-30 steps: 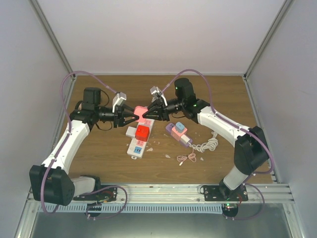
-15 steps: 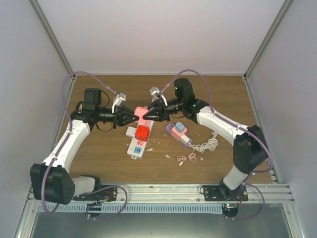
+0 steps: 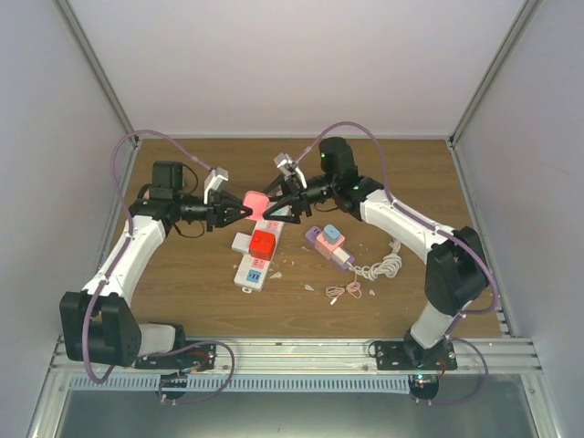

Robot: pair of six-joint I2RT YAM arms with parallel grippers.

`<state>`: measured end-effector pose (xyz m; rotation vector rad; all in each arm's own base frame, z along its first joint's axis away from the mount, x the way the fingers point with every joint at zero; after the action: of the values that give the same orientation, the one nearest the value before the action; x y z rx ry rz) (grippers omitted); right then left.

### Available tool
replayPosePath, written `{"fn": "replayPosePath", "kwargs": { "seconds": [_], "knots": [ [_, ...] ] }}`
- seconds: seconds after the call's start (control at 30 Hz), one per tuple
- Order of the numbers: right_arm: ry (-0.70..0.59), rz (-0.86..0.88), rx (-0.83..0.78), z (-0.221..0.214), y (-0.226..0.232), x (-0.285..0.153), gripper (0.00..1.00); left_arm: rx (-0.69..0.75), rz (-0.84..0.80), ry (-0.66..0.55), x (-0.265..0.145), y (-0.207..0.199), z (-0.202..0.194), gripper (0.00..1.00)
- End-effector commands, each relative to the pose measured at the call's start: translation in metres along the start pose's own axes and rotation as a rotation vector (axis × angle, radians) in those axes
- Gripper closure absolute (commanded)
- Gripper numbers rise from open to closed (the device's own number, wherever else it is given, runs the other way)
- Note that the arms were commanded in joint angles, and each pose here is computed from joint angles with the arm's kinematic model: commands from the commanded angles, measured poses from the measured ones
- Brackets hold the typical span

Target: Pull the plug off the socket

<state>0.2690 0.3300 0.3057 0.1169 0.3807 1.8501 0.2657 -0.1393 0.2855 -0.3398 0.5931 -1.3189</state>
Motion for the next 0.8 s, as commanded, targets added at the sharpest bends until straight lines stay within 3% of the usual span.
{"fn": "replayPosePath", "kwargs": {
  "seconds": [0.0, 0.1, 0.3, 0.57, 0.77],
  "knots": [
    [-0.049, -0.093, -0.083, 0.024, -0.018, -0.03, 0.1, 0.019, 0.108, -0.034, -0.018, 0.027, 0.011, 1.0],
    [-0.046, -0.171, -0.104, 0.022, -0.029, -0.045, 0.01, 0.009, 0.188, -0.057, -0.036, 0.047, 0.019, 1.0],
    [-0.006, -0.257, -0.124, 0.006, -0.038, -0.06, 0.0, -0.045, 0.398, -0.06, -0.069, 0.105, 0.033, 1.0],
    [0.052, -0.292, -0.151, -0.015, -0.035, -0.062, 0.0, -0.18, 0.637, 0.001, -0.094, 0.198, 0.024, 1.0],
    [0.055, -0.283, -0.142, -0.019, -0.036, -0.062, 0.0, -0.28, 0.693, 0.023, -0.095, 0.252, 0.014, 0.96]
  ]
}}
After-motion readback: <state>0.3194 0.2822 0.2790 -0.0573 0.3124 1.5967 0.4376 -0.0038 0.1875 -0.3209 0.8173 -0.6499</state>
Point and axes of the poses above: each gripper's point midway between its finger pads, its own x axis out along the fingers, its own y axis along the line the jaws close on, z = x × y, the point moved 5 cm from there along -x, back along the fingers, and after that the axes turned 9 degrees about -x, right-handed, at the moved point
